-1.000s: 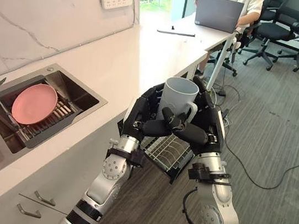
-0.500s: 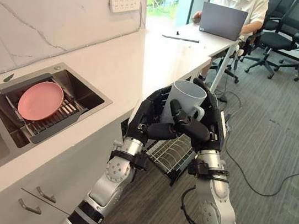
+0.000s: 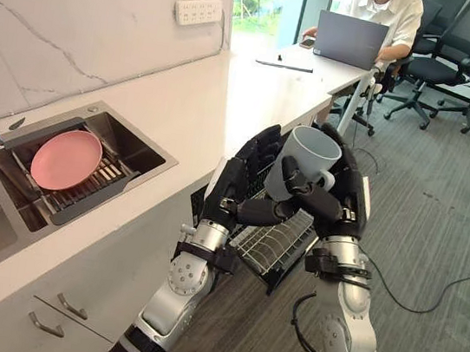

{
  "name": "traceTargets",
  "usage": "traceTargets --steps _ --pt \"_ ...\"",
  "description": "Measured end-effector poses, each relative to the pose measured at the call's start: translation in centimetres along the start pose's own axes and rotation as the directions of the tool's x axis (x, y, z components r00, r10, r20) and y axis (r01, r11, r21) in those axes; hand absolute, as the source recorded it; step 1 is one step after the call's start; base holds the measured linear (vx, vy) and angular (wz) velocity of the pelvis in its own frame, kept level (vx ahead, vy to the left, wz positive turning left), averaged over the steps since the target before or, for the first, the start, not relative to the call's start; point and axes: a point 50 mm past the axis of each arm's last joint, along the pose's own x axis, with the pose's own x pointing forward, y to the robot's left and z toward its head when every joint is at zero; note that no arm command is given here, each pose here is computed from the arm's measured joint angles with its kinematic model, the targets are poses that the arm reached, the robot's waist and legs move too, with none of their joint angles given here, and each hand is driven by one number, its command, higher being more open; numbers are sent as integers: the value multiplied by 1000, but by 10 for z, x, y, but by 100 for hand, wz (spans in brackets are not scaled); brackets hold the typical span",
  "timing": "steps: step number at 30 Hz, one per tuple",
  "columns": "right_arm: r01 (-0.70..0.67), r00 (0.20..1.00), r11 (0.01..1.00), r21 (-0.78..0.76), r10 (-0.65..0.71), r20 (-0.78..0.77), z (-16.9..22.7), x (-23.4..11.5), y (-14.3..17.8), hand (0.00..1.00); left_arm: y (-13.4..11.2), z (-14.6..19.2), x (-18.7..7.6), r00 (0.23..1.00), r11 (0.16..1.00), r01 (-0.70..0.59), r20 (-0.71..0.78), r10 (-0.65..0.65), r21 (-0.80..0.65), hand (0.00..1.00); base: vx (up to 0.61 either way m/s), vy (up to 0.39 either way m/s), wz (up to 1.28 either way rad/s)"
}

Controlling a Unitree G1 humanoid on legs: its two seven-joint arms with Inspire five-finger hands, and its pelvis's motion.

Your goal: Walk over to the sink, pick up the cup, carry it to the dishwasher, place the cup inside the dishwasher, then close the dishwasher door

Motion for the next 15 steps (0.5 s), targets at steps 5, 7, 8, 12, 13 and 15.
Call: traceTargets --steps 5,7,8,12,13,15 --pt "86 996 994 -72 -83 44 11 -5 -19 30 24 -7 -12 993 994 -105 -44 105 -1 90 0 0 0" --pt "99 994 991 -85 -95 58 15 -6 -23 30 27 -12 -20 990 993 -118 -76 116 -22 90 0 0 0" --pt "100 994 989 -105 -95 60 16 -9 -24 30 29 -17 -28 987 992 -119 -110 114 -41 90 0 0 0" --pt "113 994 984 -134 -111 22 11 -20 -31 30 31 -35 -55 970 992 -114 -224 98 -60 90 0 0 0" --pt "118 993 983 -139 -118 11 10 -23 -33 30 32 -40 -61 963 992 -114 -251 95 -61 90 0 0 0" --pt "136 990 978 -156 -142 -25 4 -31 -40 30 35 -59 -78 931 991 -122 -351 96 -55 90 -9 -15 0"
